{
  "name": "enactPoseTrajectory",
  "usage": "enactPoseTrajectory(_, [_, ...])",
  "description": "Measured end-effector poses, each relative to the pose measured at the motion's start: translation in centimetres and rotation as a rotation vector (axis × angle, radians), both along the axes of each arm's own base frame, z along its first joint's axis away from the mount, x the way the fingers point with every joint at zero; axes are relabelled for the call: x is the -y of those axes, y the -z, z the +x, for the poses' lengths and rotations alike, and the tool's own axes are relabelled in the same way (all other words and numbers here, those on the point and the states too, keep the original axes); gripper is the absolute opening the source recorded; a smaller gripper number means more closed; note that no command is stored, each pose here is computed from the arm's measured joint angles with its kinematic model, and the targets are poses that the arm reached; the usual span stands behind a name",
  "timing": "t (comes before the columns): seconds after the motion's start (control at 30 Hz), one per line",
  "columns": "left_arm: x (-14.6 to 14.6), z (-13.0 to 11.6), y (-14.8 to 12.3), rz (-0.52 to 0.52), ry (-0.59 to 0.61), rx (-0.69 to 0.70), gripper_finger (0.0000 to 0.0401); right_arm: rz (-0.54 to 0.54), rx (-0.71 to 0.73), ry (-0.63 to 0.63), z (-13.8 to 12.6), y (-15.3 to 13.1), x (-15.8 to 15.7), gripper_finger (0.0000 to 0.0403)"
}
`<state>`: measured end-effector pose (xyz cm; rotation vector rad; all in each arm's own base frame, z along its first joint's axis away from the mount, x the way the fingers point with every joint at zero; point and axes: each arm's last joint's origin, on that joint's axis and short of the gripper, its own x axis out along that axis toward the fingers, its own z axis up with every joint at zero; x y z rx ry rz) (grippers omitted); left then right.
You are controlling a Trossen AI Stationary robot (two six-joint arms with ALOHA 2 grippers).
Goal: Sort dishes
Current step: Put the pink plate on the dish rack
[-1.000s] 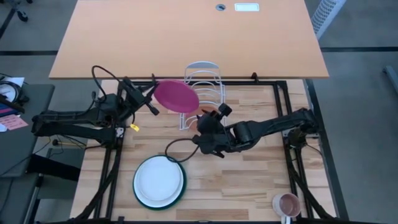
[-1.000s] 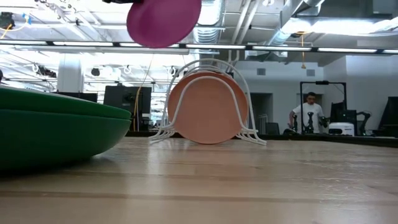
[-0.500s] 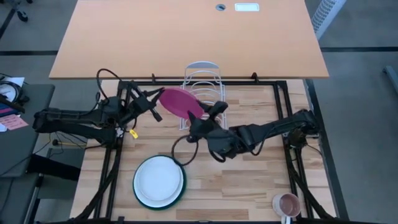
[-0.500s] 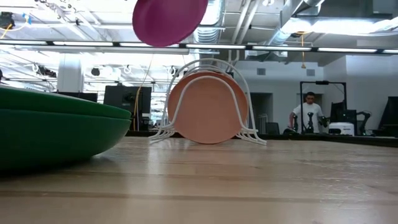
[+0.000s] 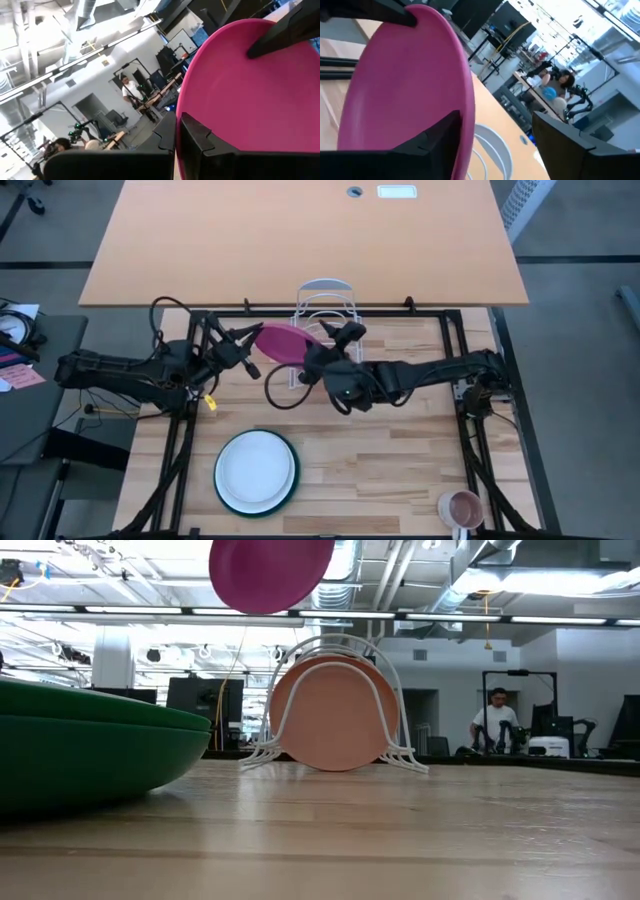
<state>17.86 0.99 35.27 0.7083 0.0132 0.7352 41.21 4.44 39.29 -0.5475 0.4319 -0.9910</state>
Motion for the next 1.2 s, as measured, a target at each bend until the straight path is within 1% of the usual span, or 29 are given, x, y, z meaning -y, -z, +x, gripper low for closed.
enactPoseTrajectory(0.13, [0.0,0.0,0.0,0.002,0.006,0.001,0.0000,0.044,0.023,-0.052,0.2,0.2,0.4,0.0183])
enactPoseTrajectory(0.3, [0.2,0.0,0.0,0.003,0.012,-0.001,0.0000,0.083,0.027,-0.059,0.2,0.6,0.9,0.0104])
enactPoseTrajectory(0.43, [0.4,0.2,0.1,0.023,0.011,-0.027,0.0000,0.089,0.020,-0.053,0.1,0.8,1.0,0.0036])
enactPoseTrajectory(0.47, [0.4,0.2,0.2,0.028,0.010,-0.034,0.0000,0.088,0.024,-0.049,0.1,0.8,1.0,0.0021])
enactPoseTrajectory(0.5, [0.5,0.2,0.1,0.032,0.012,-0.036,0.0000,0.089,0.028,-0.048,0.1,0.7,1.0,0.0015])
enactPoseTrajectory(0.73, [0.5,0.2,0.2,0.031,0.015,-0.037,0.0002,0.080,0.026,-0.031,0.0,0.7,1.0,0.0012])
enactPoseTrajectory(1.03, [0.6,0.2,0.1,0.022,0.032,-0.026,0.0052,0.063,0.008,-0.005,0.0,0.9,1.2,0.0012])
enactPoseTrajectory(1.2, [0.5,0.2,0.2,0.017,0.029,-0.023,0.0063,0.029,-0.015,0.034,-0.1,0.8,1.2,0.0012])
